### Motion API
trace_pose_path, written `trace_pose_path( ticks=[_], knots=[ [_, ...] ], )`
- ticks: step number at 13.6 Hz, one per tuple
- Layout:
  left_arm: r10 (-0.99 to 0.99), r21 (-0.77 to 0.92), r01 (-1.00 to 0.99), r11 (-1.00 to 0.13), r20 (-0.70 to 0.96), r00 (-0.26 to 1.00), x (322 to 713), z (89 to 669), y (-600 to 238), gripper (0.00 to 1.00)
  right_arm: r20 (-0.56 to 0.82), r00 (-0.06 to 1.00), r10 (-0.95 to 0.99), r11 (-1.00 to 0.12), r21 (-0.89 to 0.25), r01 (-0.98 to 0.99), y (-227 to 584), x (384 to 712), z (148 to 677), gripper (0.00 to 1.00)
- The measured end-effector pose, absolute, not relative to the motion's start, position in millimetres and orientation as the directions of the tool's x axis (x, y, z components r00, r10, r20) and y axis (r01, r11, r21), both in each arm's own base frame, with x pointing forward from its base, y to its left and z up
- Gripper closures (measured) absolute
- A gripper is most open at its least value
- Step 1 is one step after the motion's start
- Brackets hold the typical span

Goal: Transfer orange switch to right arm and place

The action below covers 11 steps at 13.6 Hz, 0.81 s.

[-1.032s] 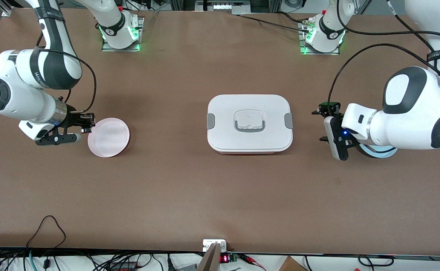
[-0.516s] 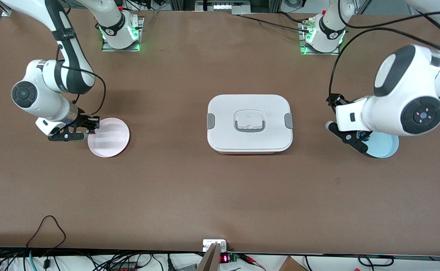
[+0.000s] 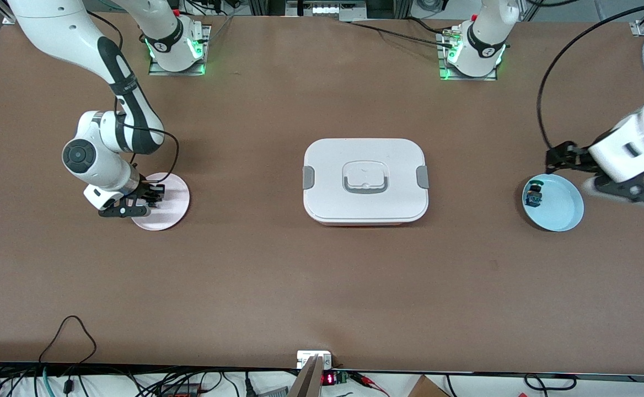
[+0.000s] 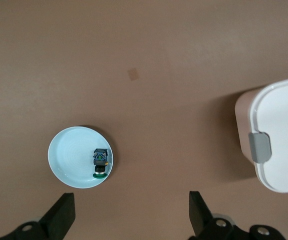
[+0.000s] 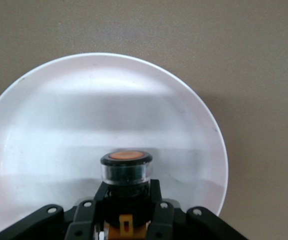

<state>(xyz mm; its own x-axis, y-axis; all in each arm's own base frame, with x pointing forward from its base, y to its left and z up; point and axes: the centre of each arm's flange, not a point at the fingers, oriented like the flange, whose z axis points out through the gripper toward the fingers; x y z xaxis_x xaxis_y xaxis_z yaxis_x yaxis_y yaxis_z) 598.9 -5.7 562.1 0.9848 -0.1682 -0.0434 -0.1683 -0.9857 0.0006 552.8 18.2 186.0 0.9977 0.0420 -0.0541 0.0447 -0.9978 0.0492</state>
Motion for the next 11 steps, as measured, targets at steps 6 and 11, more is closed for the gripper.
trace_pose_path(
  ticks=[6,11],
  knots=[
    [-0.139,-0.016,-0.139,-0.99,-0.011,0.99,568,552,-6,0.0,-0.009,0.999,0.033,-0.999,0.032,0.034,37,570,206,0.31],
    [-0.091,-0.023,-0.091,-0.996,0.011,0.996,550,543,0,0.0,0.005,0.999,0.045,-0.999,0.003,0.045,50,604,331,0.0]
  ],
)
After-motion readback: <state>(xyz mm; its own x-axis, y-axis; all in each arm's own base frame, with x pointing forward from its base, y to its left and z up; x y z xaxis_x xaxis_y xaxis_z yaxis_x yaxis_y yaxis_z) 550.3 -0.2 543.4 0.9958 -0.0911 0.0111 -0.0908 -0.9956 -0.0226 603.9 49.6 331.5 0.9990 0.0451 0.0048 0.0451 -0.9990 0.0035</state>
